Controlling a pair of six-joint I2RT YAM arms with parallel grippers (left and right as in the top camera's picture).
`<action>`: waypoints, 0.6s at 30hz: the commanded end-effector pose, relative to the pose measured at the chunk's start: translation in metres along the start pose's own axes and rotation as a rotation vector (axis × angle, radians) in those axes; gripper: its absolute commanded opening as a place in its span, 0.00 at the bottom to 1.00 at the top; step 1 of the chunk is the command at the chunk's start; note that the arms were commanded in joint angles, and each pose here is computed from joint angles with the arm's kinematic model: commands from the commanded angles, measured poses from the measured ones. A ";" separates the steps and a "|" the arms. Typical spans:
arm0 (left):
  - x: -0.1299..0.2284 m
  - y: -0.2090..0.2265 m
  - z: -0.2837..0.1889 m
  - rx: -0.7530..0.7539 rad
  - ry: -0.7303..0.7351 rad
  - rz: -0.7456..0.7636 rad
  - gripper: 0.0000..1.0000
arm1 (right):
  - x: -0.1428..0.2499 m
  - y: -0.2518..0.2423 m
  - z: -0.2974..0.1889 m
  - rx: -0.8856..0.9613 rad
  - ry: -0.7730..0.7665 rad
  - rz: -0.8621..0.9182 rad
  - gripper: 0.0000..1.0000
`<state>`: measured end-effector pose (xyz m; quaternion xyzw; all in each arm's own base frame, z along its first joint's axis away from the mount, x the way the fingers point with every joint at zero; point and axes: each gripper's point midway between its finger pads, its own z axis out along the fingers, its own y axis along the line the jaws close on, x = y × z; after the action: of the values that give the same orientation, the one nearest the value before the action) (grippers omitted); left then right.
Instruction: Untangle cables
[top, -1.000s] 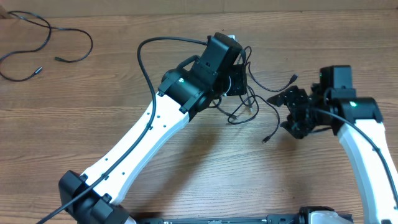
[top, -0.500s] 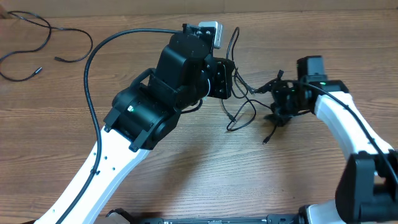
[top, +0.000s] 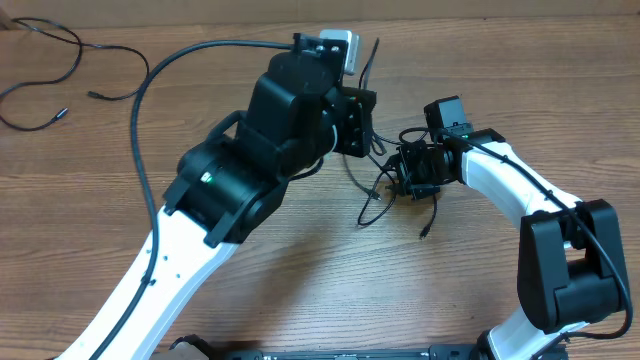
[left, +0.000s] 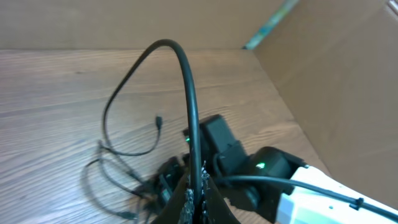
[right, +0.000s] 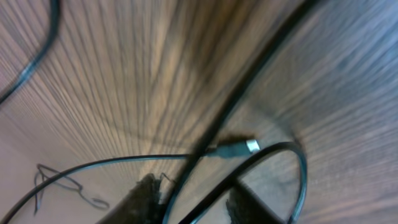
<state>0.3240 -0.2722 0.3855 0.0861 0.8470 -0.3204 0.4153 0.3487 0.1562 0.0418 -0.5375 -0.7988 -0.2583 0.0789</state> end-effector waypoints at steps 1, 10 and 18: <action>-0.027 0.015 -0.037 -0.083 -0.125 0.031 0.04 | -0.014 0.000 -0.001 -0.005 -0.065 0.049 0.04; -0.073 0.105 -0.120 -0.408 -0.354 -0.061 0.04 | -0.078 -0.044 -0.025 0.161 -0.340 0.084 0.04; -0.070 0.212 -0.184 -0.750 -0.367 -0.176 0.04 | -0.141 -0.079 -0.064 0.236 -0.445 0.143 0.04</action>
<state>0.3387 -0.0206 0.4198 -0.1779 0.8270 -0.0858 0.5264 0.3269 0.0140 0.0152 -0.6366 -0.7686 -0.0630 0.0052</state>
